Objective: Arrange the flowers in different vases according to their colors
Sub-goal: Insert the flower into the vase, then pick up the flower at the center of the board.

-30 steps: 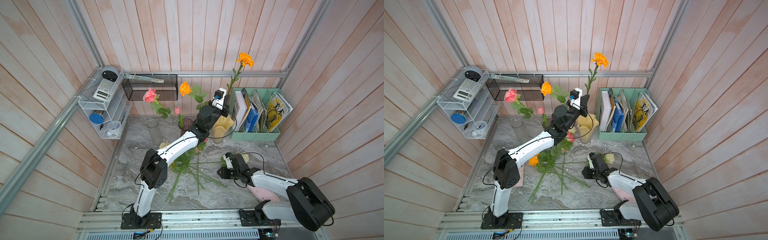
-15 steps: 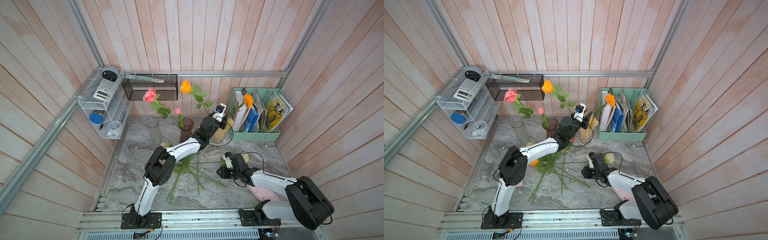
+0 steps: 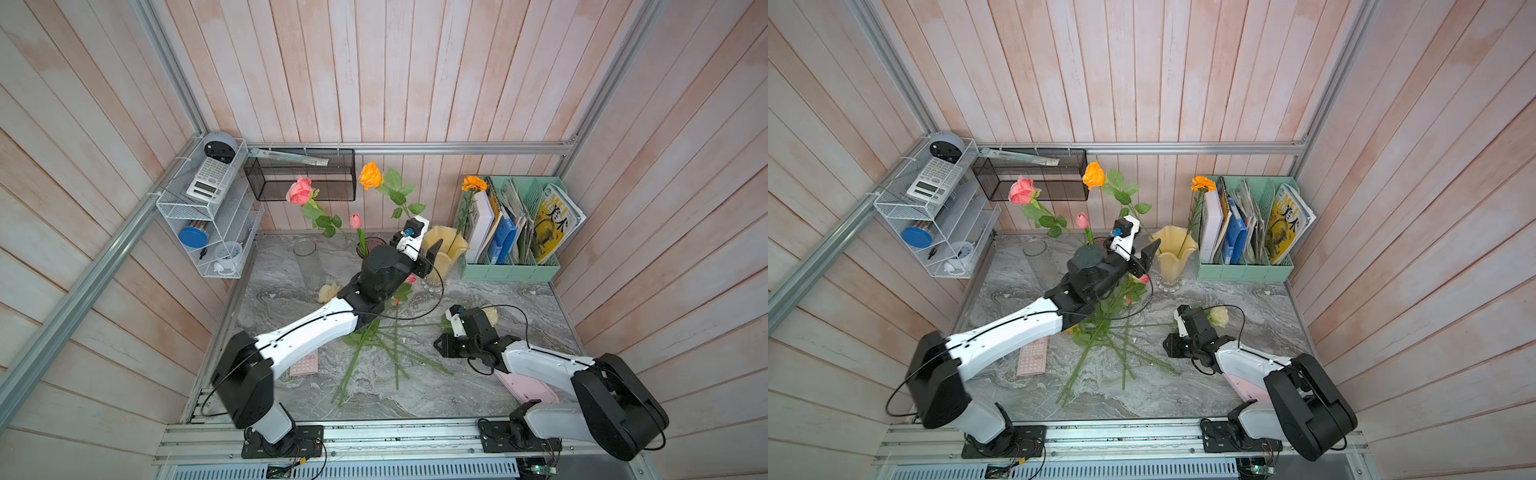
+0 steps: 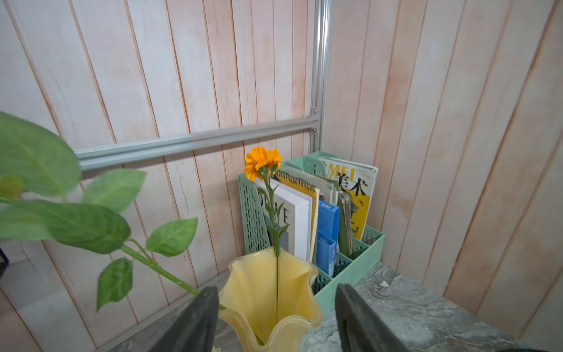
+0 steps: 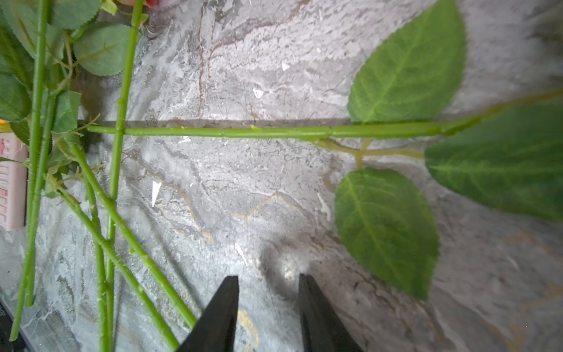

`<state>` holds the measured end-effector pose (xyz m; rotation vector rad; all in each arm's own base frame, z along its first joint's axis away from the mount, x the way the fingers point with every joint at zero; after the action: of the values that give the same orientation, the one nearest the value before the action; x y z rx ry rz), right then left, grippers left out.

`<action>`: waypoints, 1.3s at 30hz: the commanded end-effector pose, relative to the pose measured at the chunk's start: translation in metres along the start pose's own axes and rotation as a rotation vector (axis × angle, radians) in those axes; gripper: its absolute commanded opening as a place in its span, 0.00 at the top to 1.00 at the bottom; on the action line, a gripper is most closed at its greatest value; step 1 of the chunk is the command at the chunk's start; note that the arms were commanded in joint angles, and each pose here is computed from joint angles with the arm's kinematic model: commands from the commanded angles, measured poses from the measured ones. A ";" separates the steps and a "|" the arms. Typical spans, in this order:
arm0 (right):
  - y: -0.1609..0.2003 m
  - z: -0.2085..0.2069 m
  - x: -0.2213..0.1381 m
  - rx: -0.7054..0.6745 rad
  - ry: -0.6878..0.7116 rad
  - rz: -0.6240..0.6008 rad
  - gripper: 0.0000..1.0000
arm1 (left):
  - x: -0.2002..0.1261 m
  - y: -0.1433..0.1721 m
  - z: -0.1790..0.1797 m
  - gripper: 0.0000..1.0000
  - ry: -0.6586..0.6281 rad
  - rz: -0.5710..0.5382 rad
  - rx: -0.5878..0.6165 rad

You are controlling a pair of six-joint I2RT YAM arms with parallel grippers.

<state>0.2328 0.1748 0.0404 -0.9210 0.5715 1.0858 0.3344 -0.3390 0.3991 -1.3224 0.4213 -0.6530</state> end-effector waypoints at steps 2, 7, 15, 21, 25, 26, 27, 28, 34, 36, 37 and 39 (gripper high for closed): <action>0.008 -0.007 -0.003 0.001 0.038 0.036 0.61 | -0.054 0.067 0.013 0.34 0.014 0.359 -0.016; 0.004 -0.005 -0.003 -0.004 0.039 0.032 0.61 | -0.095 0.118 0.002 0.35 0.081 0.584 -0.031; 0.008 -0.009 0.002 0.010 0.046 0.043 0.61 | -0.142 0.186 0.002 0.50 -0.012 0.846 -0.126; 0.008 -0.008 0.005 0.005 0.040 0.050 0.61 | -0.171 0.228 -0.007 0.52 -0.036 0.964 -0.199; 0.004 -0.006 0.004 -0.001 0.039 0.047 0.61 | -0.165 0.232 -0.006 0.52 -0.051 0.945 -0.196; 0.005 -0.006 0.004 -0.002 0.038 0.048 0.61 | -0.160 0.232 -0.005 0.52 -0.052 0.939 -0.187; 0.004 -0.006 0.004 -0.001 0.039 0.045 0.61 | -0.155 0.233 -0.006 0.53 -0.044 0.939 -0.180; 0.005 -0.006 0.004 -0.001 0.039 0.047 0.61 | -0.151 0.234 -0.006 0.53 -0.033 0.944 -0.173; 0.009 -0.011 0.005 0.004 0.047 0.048 0.61 | -0.131 0.263 -0.019 0.58 0.063 1.040 -0.153; 0.010 -0.012 0.005 0.004 0.049 0.047 0.61 | -0.127 0.271 -0.019 0.59 0.059 1.062 -0.145; 0.010 -0.012 0.005 0.004 0.048 0.047 0.61 | -0.126 0.272 -0.018 0.60 0.055 1.065 -0.137; 0.010 -0.012 0.005 0.002 0.051 0.048 0.61 | -0.120 0.274 -0.016 0.60 0.047 1.060 -0.131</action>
<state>0.2352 0.1762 0.0401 -0.9272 0.5806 1.0929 0.2766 -0.2336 0.1081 -0.9945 1.1228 0.2885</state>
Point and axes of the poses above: each gripper's point midway between its finger pads, its own x axis out along the fingers, its own z axis along the line the jaws close on, y = z × x, the point moved 2 cm from there along -x, back along the fingers, and after that the axes turned 10 degrees about x, right-handed, at the moved point
